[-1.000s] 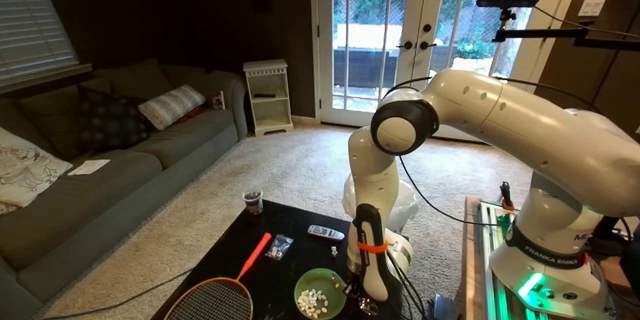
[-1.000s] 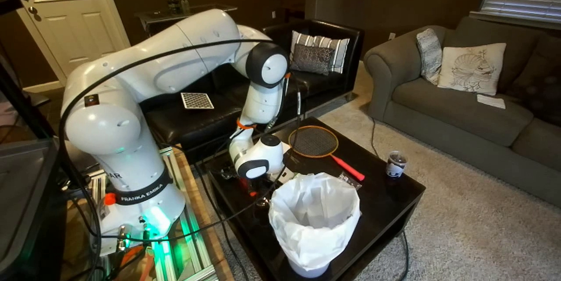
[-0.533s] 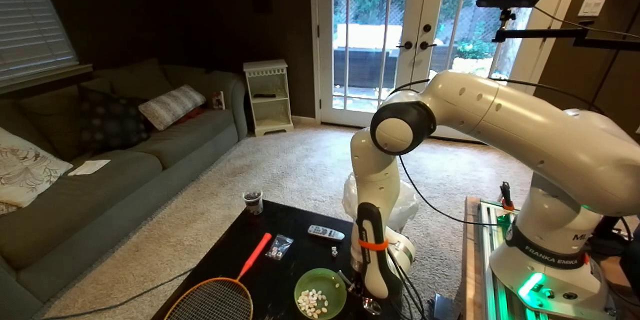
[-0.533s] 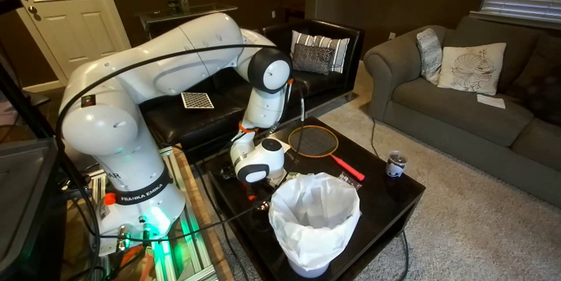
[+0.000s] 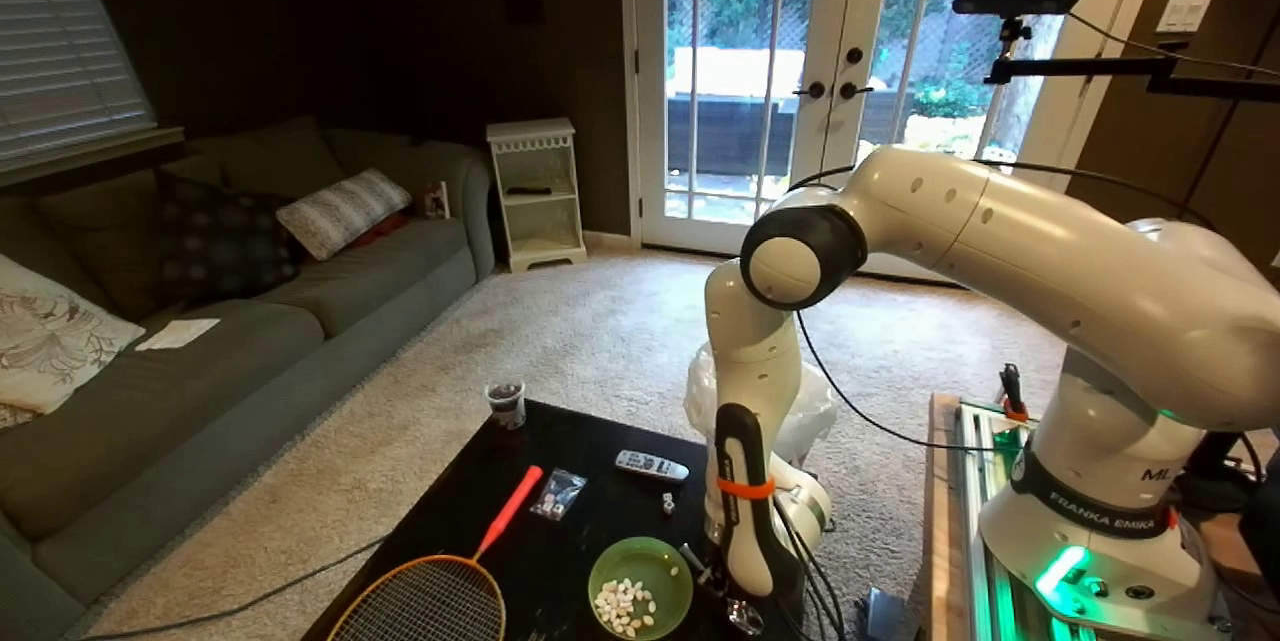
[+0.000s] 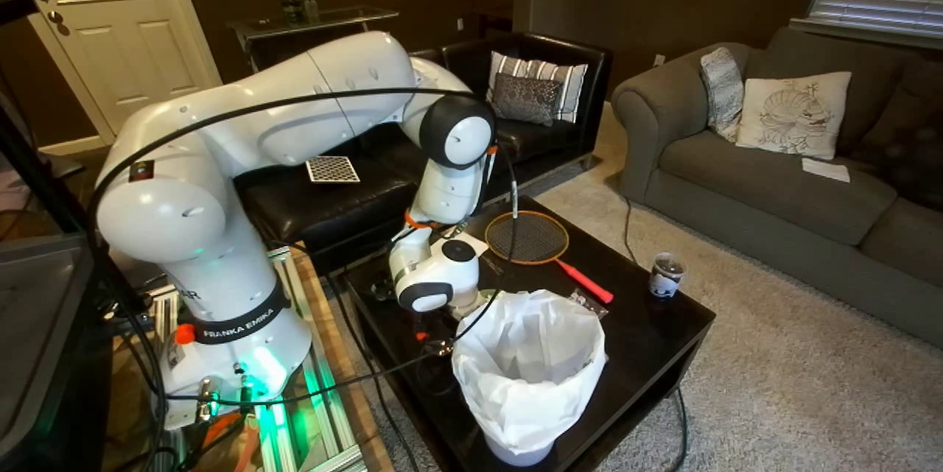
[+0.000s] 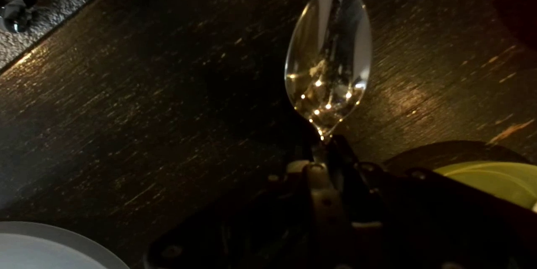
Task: Pick up some grains from the green bowl, place them on the spoon, empty the spoon into the green bowl then place the spoon to the right of the green bowl
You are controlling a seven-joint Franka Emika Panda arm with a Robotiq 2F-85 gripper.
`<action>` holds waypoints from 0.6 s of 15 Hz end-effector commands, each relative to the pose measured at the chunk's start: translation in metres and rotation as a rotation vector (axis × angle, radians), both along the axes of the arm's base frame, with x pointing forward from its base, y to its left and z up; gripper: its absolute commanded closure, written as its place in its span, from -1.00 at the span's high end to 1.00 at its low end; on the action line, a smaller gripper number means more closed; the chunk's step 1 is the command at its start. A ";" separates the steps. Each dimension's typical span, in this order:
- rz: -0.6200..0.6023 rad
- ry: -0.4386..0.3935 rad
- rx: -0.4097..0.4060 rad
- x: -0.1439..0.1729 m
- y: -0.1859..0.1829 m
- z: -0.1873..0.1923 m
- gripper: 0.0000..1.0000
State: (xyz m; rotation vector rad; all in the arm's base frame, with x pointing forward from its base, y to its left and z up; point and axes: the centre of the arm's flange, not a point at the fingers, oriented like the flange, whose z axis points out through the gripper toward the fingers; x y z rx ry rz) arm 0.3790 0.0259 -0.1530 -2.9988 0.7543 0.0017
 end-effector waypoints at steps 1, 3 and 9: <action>-0.037 -0.008 0.017 -0.001 0.000 -0.010 -0.95; -0.039 -0.007 0.019 -0.001 -0.001 -0.013 -0.95; -0.041 -0.005 0.027 0.001 0.001 -0.020 -0.95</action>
